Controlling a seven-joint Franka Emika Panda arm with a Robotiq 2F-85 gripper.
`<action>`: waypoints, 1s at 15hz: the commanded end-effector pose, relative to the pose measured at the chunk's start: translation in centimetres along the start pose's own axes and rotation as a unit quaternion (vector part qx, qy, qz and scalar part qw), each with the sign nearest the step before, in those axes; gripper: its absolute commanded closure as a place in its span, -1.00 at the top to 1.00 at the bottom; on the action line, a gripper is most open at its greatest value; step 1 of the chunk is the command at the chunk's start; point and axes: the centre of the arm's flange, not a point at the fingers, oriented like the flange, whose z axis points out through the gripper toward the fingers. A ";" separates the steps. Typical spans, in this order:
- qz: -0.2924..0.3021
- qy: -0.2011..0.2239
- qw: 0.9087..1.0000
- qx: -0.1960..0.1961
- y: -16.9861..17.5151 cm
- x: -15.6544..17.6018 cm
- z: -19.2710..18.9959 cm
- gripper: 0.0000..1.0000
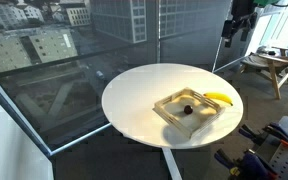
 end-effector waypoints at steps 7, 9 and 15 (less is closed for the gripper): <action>0.000 0.001 1.000 0.000 0.0 0.0 -0.1 1.00; 0.002 0.005 1.000 0.002 -0.1 0.1 -0.1 1.00; -0.004 0.028 0.999 0.015 -0.8 0.9 -0.6 1.00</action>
